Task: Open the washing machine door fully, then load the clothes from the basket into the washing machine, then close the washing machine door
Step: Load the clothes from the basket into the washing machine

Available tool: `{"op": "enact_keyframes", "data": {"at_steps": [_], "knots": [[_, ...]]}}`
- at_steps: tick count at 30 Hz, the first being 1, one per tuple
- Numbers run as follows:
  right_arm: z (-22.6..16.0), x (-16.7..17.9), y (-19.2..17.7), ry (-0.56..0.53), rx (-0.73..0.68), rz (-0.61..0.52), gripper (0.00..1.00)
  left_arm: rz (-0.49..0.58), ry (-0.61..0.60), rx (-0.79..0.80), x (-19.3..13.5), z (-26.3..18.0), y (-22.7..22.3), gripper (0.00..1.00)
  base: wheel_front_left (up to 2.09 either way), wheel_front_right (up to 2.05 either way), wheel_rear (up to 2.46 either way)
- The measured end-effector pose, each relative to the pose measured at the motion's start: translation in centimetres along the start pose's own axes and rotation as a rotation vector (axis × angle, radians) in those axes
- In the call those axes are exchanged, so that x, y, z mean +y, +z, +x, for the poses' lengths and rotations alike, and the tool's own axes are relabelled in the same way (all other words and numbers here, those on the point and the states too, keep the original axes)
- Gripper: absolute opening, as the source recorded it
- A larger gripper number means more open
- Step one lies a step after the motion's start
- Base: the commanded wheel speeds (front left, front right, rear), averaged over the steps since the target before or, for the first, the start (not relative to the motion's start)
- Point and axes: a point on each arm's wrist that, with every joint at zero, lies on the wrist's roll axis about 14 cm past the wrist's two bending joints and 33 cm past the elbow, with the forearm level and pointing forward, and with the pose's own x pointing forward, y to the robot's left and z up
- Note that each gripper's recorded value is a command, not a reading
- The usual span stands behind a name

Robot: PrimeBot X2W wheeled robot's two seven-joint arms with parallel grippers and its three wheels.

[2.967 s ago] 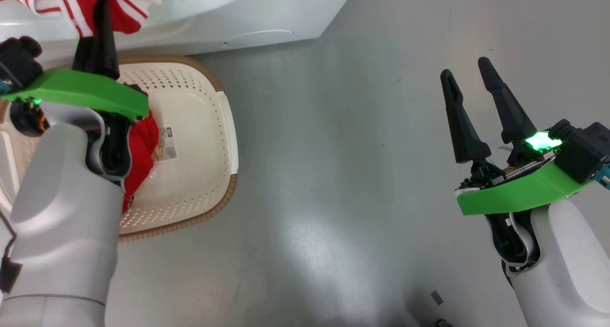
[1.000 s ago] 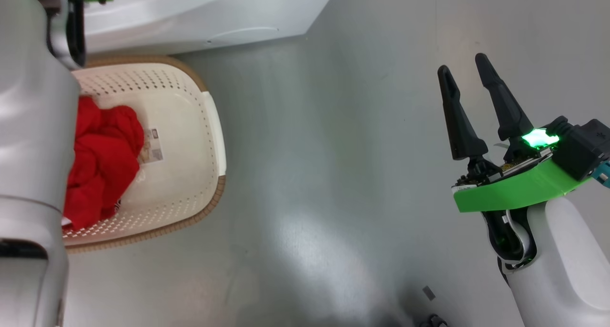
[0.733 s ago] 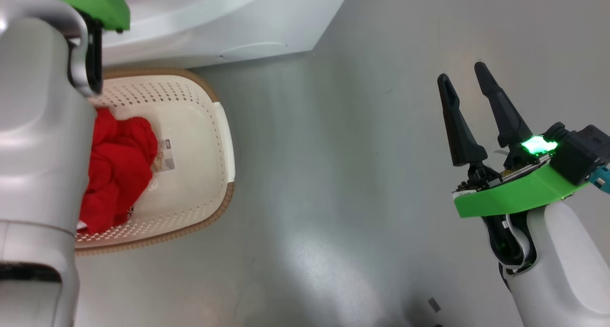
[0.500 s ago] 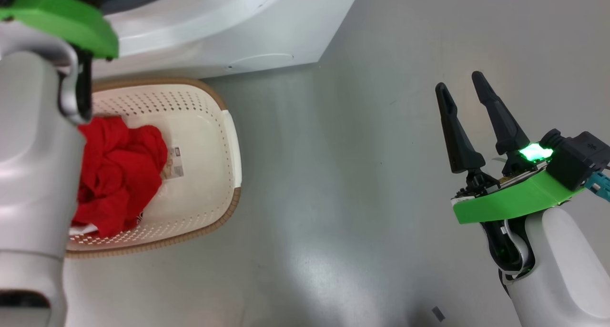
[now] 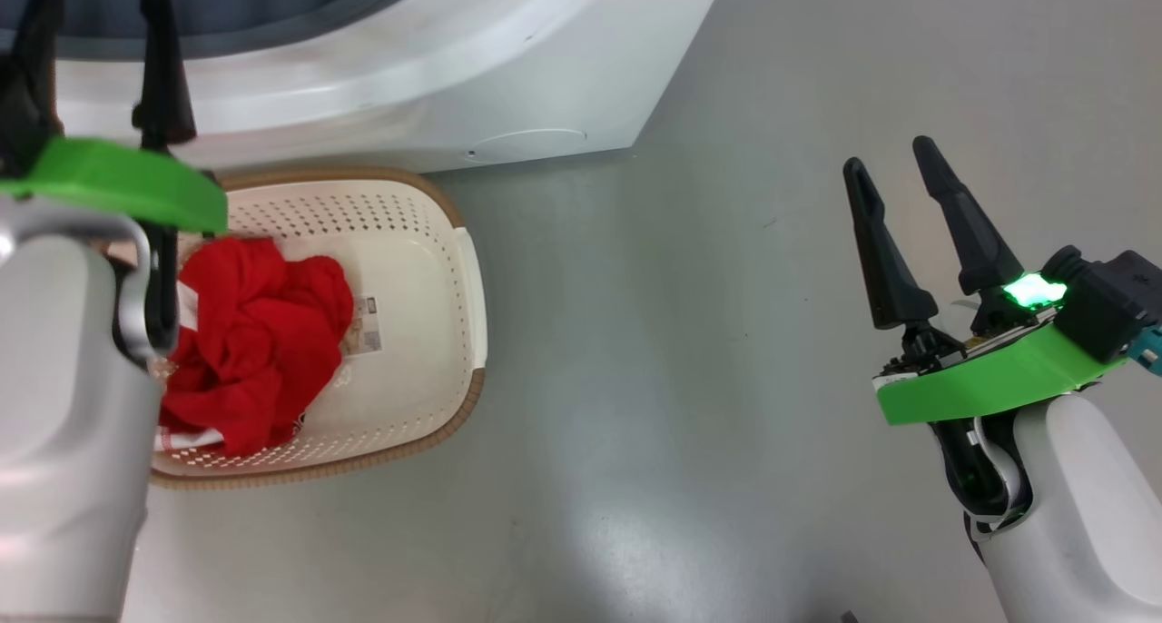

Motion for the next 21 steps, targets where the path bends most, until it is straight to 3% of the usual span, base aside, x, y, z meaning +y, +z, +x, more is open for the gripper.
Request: {"op": "enact_keyframes", "data": {"at_steps": [21], "knots": [[-0.1, 0.5, 1.8, 0.017, -0.039, -0.008, 1.00, -0.037, 0.083, -0.014, 0.7, -10.5, -0.5, 1.00, 0.00, 0.00, 0.00]]}}
